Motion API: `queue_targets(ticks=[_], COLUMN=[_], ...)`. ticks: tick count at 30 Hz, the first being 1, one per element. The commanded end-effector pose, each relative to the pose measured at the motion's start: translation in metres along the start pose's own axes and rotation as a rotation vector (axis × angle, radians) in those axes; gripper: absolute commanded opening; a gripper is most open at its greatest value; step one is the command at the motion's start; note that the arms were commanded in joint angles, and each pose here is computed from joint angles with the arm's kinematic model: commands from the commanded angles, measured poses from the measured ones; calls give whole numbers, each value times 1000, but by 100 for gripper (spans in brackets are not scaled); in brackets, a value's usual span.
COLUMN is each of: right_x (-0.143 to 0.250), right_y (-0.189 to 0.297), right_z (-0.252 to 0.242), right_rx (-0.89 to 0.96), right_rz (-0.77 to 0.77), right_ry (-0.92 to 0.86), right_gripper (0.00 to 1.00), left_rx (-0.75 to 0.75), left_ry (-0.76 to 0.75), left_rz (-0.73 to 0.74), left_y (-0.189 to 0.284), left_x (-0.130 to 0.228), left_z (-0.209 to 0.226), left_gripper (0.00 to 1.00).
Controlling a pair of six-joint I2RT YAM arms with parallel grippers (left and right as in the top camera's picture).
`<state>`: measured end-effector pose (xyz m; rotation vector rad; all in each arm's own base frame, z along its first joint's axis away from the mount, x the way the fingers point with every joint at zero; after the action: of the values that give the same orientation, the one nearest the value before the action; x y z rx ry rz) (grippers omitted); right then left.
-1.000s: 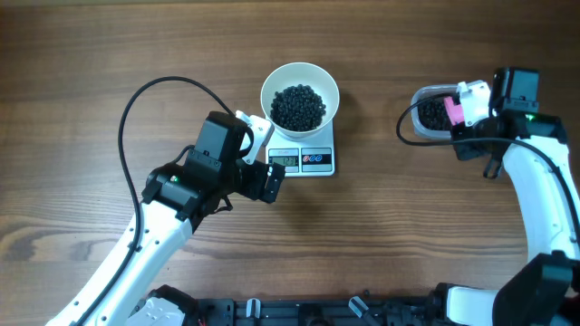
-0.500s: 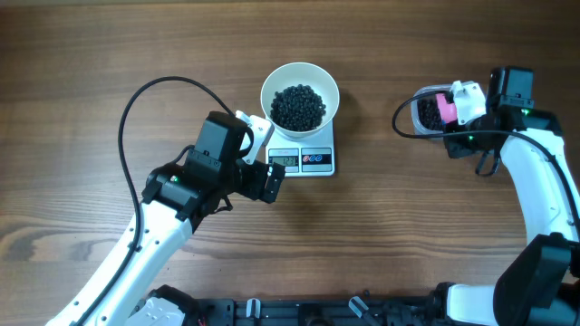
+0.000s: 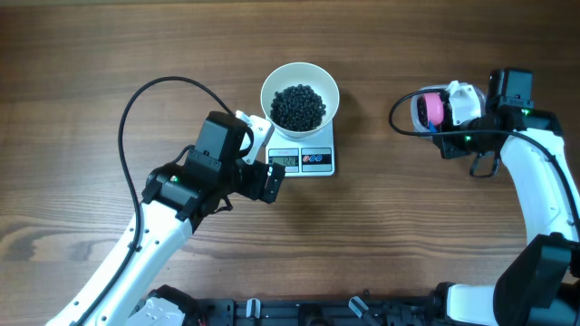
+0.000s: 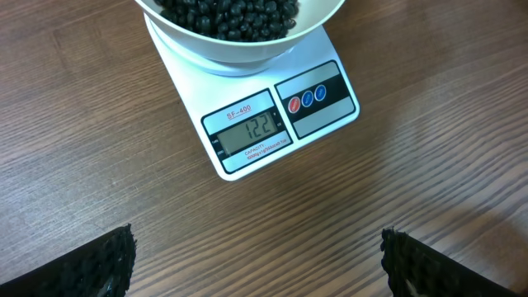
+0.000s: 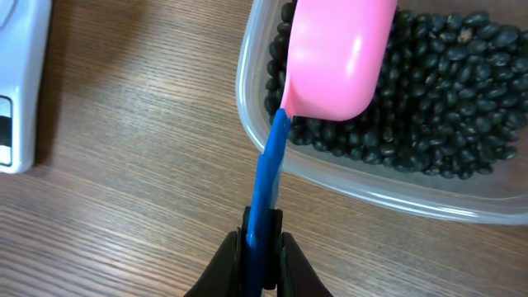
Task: Scoop item into bowl and weigh 150g on scale
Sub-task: 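Carry the empty scoop right and push it into the bean tub, then lift the filled pink scoop up out of the tub with the right gripper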
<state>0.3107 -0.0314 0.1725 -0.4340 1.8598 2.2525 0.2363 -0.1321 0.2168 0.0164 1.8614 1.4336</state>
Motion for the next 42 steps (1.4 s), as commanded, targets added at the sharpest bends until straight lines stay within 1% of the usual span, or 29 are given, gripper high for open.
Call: queue_targets(ticks=[1, 6, 15, 20, 26, 31, 42], right_x=[-1, 0, 2, 7, 14, 14, 14], right_y=[-4, -3, 9, 12, 15, 19, 19], right_z=[8, 4, -13, -25, -31, -37, -39], right_rx=[-96, -98, -260, -283, -377, -398, -393], right_rz=[14, 17, -56, -75, -106, -128, -125], right_ry=[-13, -35, -146, -199, -260, -288, -341], right_gripper=[4, 4, 4, 4, 4, 4, 4], left_rx=[-7, -8, -7, -7, -8, -7, -8], left_ry=[-3, -3, -3, -3, -3, -3, -3], left_rz=[-16, -16, -16, -16, -16, -16, -16], left_y=[3, 3, 3, 3, 3, 3, 3], left_x=[-6, -6, -6, -6, -6, -6, -6], left_z=[0, 0, 0, 0, 0, 0, 0], left_gripper=[100, 100, 100, 100, 100, 100, 100])
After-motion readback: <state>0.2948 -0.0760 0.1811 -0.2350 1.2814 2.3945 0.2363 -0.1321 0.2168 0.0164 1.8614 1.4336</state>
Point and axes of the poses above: each gripper's point midway between its finger pads, its own y axis back along the fingers, its own z axis along the line the jaws close on, x = y × z, the point moved 8 cm from there along y, back along the fingers, and after that the axes turned 9 degrees about -y, right-handed, at the moved point
